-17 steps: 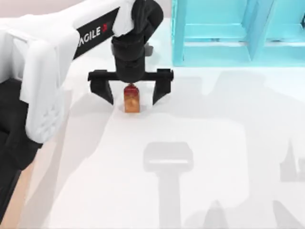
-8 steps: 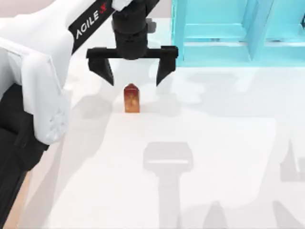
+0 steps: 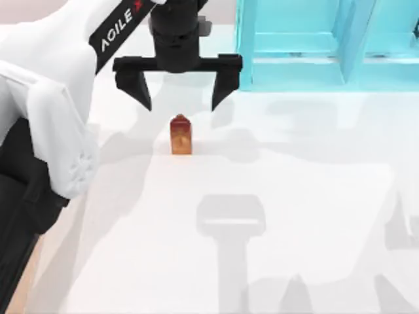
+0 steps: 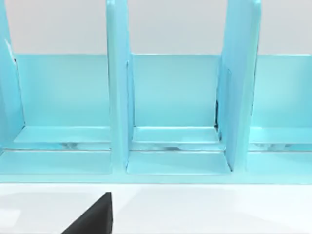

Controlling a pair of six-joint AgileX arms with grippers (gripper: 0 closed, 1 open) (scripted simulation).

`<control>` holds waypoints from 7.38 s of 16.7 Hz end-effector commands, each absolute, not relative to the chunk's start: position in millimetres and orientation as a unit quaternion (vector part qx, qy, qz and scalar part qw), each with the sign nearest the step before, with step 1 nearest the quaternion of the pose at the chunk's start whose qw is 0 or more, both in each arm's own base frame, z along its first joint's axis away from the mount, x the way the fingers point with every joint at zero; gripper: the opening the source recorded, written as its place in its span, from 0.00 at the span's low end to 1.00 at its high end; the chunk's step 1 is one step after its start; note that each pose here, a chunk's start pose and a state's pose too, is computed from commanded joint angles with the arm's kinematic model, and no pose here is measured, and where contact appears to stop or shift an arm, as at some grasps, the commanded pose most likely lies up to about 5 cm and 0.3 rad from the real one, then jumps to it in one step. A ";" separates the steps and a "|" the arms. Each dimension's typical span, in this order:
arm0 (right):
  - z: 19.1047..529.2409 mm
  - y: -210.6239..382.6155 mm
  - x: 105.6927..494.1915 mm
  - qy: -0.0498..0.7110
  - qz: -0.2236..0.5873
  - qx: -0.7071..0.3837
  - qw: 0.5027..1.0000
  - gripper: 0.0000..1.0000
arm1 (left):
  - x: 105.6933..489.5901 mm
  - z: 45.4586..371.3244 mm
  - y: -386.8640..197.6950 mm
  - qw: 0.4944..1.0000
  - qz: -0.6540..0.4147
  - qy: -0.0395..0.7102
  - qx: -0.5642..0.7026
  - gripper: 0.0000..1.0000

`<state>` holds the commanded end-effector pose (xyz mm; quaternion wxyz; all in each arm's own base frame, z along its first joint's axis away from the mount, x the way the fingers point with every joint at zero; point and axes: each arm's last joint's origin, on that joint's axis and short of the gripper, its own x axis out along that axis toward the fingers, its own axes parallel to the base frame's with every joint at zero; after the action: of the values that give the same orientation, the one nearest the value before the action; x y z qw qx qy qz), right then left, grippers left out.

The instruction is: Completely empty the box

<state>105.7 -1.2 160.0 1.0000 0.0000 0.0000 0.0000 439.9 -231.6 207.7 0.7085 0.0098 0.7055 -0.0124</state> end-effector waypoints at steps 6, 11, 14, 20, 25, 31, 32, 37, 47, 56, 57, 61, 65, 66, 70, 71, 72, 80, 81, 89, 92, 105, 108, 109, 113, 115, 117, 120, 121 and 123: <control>160.0 -1.2 105.7 0.000 0.000 0.000 1.000 1.00 | 447.4 224.0 -186.5 0.710 -0.018 0.704 0.009 1.00; 160.0 -1.2 105.7 0.000 0.000 0.000 1.000 1.00 | 440.8 245.2 -91.8 0.709 -0.020 0.705 0.011 1.00; 160.0 -1.2 105.7 0.000 0.000 0.000 1.000 1.00 | 420.0 253.5 -31.4 0.707 -0.018 0.707 0.011 1.00; 160.0 -1.2 105.7 0.000 0.000 0.000 1.000 1.00 | 368.5 258.1 47.6 0.706 -0.009 0.708 0.008 1.00; 160.0 -1.2 105.7 0.000 0.000 0.000 1.000 1.00 | 361.3 258.3 55.6 0.706 -0.007 0.708 0.008 1.00; 160.0 -1.2 105.7 0.000 0.000 0.000 1.000 1.00 | 365.4 232.3 60.7 0.706 -0.008 0.709 0.008 1.00; 160.0 -1.2 105.7 0.000 0.000 0.000 1.000 1.00 | 366.4 221.7 62.6 0.706 -0.008 0.708 0.008 1.00; 160.0 -1.2 105.7 0.000 0.000 0.000 1.000 1.00 | 364.9 170.7 63.7 0.706 -0.006 0.708 0.008 1.00; 160.0 -1.2 105.7 0.000 0.000 0.000 1.000 1.00 | 361.1 158.3 55.7 0.706 -0.007 0.708 0.008 0.77; 160.0 -1.2 105.7 0.000 0.000 0.000 1.000 1.00 | 361.1 158.3 55.7 0.706 -0.007 0.708 0.008 0.10; 160.0 -1.2 105.7 0.000 0.000 0.000 1.000 1.00 | 361.1 158.3 55.7 0.706 -0.007 0.708 0.008 0.02; 160.0 -1.2 105.7 0.000 0.000 0.000 1.000 1.00 | 361.1 158.3 55.7 0.706 -0.007 0.708 0.008 0.00; 160.0 -1.2 105.7 0.000 0.000 0.000 1.000 1.00 | 361.1 158.3 55.7 0.706 -0.007 0.708 0.008 0.00; 160.0 -1.2 105.7 0.000 0.000 0.000 1.000 1.00 | 360.9 158.8 56.3 0.707 -0.007 0.707 0.008 0.00; 160.0 -1.2 105.7 0.000 0.000 0.000 1.000 1.00 | 363.8 172.8 63.6 0.704 -0.001 0.710 0.005 0.00; 160.0 -1.2 105.7 0.000 0.000 0.000 1.000 1.00 | 365.4 181.5 65.0 0.704 -0.001 0.711 0.004 0.00; 160.0 -1.2 105.7 0.000 0.000 0.000 1.000 1.00 | 366.9 191.8 65.5 0.703 -0.001 0.711 0.004 0.00; 160.0 -1.2 105.7 0.000 0.000 0.000 1.000 1.00 | 362.8 280.6 57.8 0.707 -0.007 0.707 0.008 0.00; 160.0 -1.2 105.7 0.000 0.000 0.000 1.000 1.00 | 361.7 285.8 56.9 0.707 -0.007 0.707 0.008 0.00; 160.0 -1.2 105.7 0.000 0.000 0.000 1.000 1.00 | 363.7 284.6 48.2 0.707 -0.007 0.707 0.004 0.00; 160.0 -1.2 105.7 0.000 0.000 0.000 1.000 1.00 | 367.4 275.4 11.1 0.709 -0.008 0.705 -0.001 0.00; 160.0 -1.2 105.7 0.000 0.000 0.000 1.000 1.00 | 284.1 205.5 -218.2 0.711 -0.005 0.703 0.006 0.00; 160.0 -1.2 105.7 0.000 0.000 0.000 1.000 1.00 | 273.8 199.4 -227.8 0.707 -0.004 0.707 0.008 0.00; 160.0 -1.2 105.7 0.000 0.000 0.000 1.000 1.00 | 273.8 199.4 -227.8 0.707 -0.004 0.707 0.008 0.00; 160.0 -1.2 105.7 0.000 0.000 0.000 1.000 1.00 | 274.5 193.8 -226.8 0.706 -0.003 0.708 0.010 0.00; 160.0 -1.2 105.7 0.000 0.000 0.000 1.000 1.00 | 274.5 183.9 -227.8 0.707 -0.006 0.707 0.009 0.00; 160.0 -1.2 105.7 0.000 0.000 0.000 1.000 1.00 | 274.0 173.9 -227.3 0.705 -0.004 0.709 0.009 0.00; 160.0 -1.2 105.7 0.000 0.000 0.000 1.000 1.00 | 274.0 159.1 -227.2 0.708 -0.005 0.706 0.006 0.00; 160.0 -1.2 105.7 0.000 0.000 0.000 1.000 1.00 | 273.3 154.9 -227.2 0.707 -0.004 0.707 0.008 0.00; 160.0 -1.2 105.7 0.000 0.000 0.000 1.000 1.00 | 273.3 154.4 -227.3 0.707 -0.004 0.707 0.008 0.00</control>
<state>105.7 -1.2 160.0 1.0000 0.0000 0.0000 0.0000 273.3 -227.3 154.4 0.7072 0.0083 0.7069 -0.0044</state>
